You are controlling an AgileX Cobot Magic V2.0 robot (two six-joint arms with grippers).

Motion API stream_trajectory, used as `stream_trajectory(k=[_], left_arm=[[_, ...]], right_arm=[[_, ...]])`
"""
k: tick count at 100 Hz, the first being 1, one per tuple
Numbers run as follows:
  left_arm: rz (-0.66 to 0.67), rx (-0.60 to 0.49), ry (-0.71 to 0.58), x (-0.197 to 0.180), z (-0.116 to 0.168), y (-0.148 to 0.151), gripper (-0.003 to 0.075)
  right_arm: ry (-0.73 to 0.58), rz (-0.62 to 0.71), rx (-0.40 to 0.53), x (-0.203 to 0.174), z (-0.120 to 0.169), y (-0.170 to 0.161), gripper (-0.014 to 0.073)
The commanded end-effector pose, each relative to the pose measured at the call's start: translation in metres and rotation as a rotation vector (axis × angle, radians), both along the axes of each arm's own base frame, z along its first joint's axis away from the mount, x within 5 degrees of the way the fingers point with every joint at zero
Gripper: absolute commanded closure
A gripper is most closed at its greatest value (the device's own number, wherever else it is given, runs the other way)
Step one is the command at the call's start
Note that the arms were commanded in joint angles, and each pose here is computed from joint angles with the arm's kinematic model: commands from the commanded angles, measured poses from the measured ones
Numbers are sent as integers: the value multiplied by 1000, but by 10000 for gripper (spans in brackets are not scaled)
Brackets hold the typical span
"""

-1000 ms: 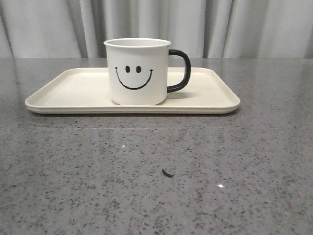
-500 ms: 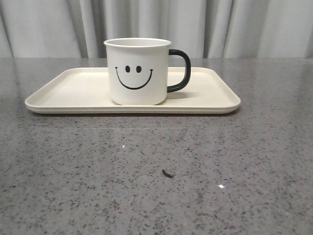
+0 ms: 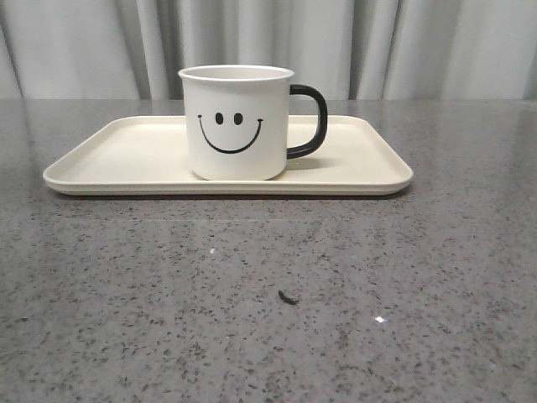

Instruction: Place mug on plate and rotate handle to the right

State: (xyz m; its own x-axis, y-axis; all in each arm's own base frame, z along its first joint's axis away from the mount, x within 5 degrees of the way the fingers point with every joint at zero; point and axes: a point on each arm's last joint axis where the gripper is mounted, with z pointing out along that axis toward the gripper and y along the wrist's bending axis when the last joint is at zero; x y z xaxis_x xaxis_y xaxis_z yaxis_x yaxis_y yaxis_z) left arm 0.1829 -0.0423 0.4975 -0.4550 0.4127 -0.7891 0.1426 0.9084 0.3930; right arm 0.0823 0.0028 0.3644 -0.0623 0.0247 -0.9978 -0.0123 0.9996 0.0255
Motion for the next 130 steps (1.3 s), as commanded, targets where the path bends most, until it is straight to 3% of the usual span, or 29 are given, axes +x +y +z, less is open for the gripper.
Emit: stream_trajectory(k=[1, 97, 114, 130], left_arm=[[-18, -23, -87, -3, 12, 0, 739], [-32, -29, -124, -6, 15, 1, 739], [-177, -86, -358, -22, 14, -3, 739], [-327, -116, -582, -40, -17, -7, 739]], right_arm=[[-78, -33, 3, -1, 13, -3, 684], [-78, -33, 3, -1, 13, -3, 684], [-77, -33, 3, -1, 13, -3, 684], [-77, -33, 3, -1, 13, -3, 684]])
